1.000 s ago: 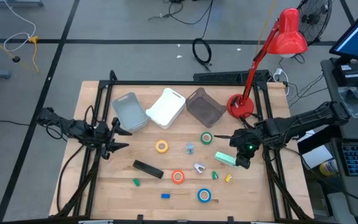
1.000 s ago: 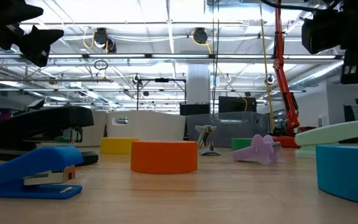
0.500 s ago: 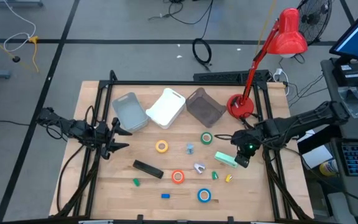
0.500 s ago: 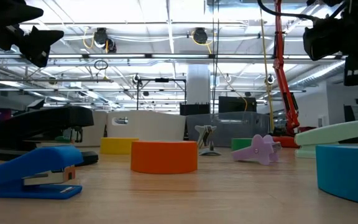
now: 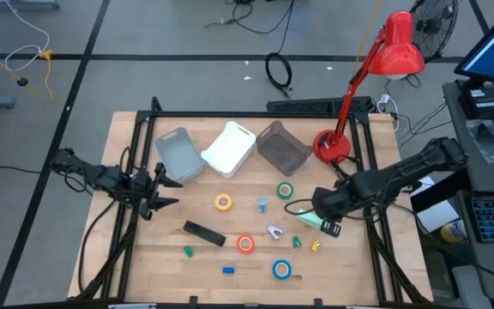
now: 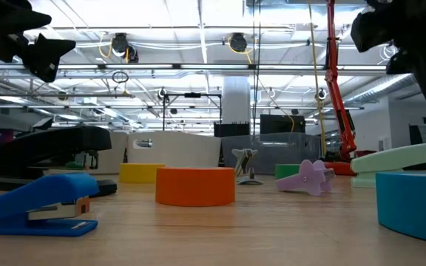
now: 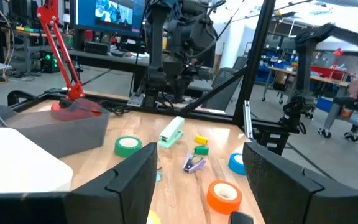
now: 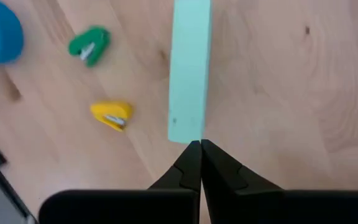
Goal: Pick and place Stapler, Stapler remover, tape
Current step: Put the big light green stapler into the black bin
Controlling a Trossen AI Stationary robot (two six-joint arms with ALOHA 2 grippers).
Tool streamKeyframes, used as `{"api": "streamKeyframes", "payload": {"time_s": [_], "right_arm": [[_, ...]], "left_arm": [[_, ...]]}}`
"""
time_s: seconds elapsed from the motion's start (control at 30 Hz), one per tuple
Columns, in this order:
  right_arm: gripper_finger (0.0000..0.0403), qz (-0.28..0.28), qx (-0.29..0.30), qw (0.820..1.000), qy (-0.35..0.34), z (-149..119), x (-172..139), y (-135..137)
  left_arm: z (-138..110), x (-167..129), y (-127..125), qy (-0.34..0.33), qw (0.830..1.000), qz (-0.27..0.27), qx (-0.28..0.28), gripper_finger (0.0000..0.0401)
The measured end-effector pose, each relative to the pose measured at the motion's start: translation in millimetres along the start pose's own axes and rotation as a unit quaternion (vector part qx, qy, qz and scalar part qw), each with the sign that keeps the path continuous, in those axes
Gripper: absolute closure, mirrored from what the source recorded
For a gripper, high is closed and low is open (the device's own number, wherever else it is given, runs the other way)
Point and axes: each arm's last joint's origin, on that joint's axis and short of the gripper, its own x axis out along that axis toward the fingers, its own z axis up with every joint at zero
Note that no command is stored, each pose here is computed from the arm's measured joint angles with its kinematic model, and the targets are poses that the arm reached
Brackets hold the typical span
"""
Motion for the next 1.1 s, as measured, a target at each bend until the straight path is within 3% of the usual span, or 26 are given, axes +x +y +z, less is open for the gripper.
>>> {"api": "streamKeyframes", "payload": {"time_s": [0.2, 0.5, 0.63, 1.1], "right_arm": [[0.0380, 0.002, 0.013, 1.000, 0.018, 3.7, 3.0, -4.2], [0.0265, 0.017, 0.024, 1.000, 0.001, 6.0, -3.5, -9.4], [0.0232, 0.018, 0.017, 1.000, -0.003, 6.5, -3.3, -8.9], [0.0220, 0.055, 0.008, 0.998, -0.040, 11.6, 13.2, -6.0]], "left_arm": [[-0.7, 0.0, 0.1, 0.003, 1.000, 0.000, -0.002, 0.0160], [-1.0, 0.0, 0.1, 0.005, 1.000, 0.001, -0.002, 0.0160], [-1.0, 0.0, 0.1, 0.005, 1.000, 0.000, -0.014, 0.0160], [0.8, 0.0, -0.2, -0.004, 0.999, -0.001, -0.046, 0.0160]]}}
